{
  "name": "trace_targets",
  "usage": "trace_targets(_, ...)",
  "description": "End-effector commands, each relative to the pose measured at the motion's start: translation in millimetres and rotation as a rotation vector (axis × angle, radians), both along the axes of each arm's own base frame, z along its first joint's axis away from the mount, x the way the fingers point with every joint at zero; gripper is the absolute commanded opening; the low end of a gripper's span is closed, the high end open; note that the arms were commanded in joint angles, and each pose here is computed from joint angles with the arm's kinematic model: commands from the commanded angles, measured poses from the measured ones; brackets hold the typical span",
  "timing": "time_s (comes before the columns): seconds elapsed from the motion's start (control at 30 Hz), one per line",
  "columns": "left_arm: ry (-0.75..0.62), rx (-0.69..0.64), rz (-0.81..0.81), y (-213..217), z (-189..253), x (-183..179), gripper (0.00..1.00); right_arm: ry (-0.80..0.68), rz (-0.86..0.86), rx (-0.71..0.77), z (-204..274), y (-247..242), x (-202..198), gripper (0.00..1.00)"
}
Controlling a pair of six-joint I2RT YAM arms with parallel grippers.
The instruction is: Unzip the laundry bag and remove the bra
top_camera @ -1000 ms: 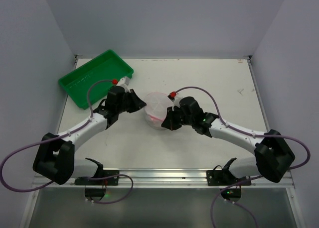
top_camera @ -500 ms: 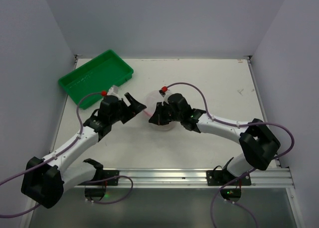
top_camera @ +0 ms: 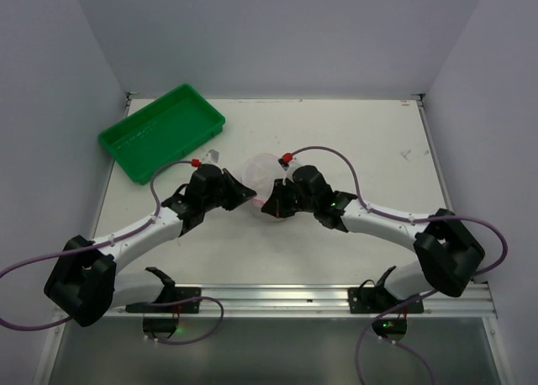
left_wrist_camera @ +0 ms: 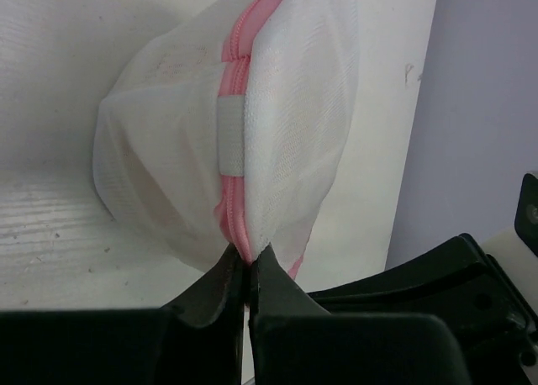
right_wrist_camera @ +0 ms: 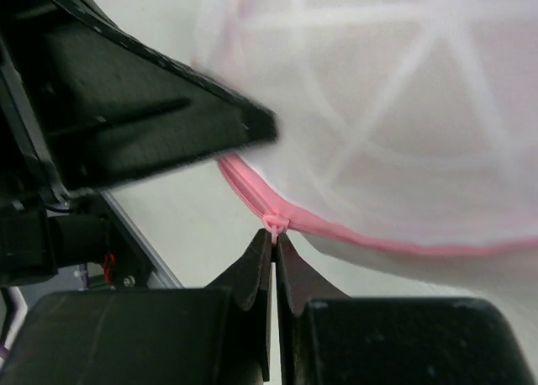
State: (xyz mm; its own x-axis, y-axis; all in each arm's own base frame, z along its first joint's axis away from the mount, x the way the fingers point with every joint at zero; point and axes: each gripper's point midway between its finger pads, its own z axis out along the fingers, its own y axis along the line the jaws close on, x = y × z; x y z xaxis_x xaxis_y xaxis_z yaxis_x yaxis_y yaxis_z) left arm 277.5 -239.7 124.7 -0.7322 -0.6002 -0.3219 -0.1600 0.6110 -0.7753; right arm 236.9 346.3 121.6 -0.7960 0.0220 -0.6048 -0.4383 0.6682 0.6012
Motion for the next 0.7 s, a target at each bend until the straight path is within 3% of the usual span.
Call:
trace_targets(0.0, -0.110, 0.040, 0.034, 8, 23, 19, 0.00, -0.080, -0.053, -0.016, 7, -35, 5, 0.00)
trace_targets(0.2, -0.193, 0.097, -0.117, 20, 20, 28, 0.00, -0.125, -0.104, -0.088, -6, -93, 13, 0.00)
trace_targets(0.33, -0.268, 0.080, -0.365, 11, 33, 33, 0.00, -0.150, -0.039, -0.079, 5, -83, 11, 0.00)
trace_targets(0.4, -0.234, 0.151, -0.425, 13, 20, 37, 0.00, -0.146, -0.006, 0.005, 20, -64, 10, 0.00)
trace_targets(0.43, -0.281, 0.162, -0.431, 11, 35, 48, 0.05, -0.106, 0.005, 0.036, 17, -52, 5, 0.00)
trace_targets(0.47, -0.292, 0.187, -0.428, 12, 36, 55, 0.18, -0.128, 0.016, 0.081, 31, -39, 9, 0.00)
trace_targets(0.53, -0.312, 0.222, -0.368, 19, 48, 75, 0.35, -0.091, 0.040, 0.100, 30, -14, 2, 0.00)
trace_targets(0.57, -0.296, 0.214, -0.339, 20, 51, 80, 0.59, -0.113, 0.045, 0.133, 45, -1, 7, 0.00)
trace_targets(0.63, -0.263, 0.223, -0.274, 26, 56, 86, 0.91, -0.083, 0.025, 0.169, 52, 21, 9, 0.00)
trace_targets(0.67, -0.210, 0.210, -0.239, 29, 53, 82, 0.96, -0.085, 0.016, 0.198, 58, 28, 13, 0.00)
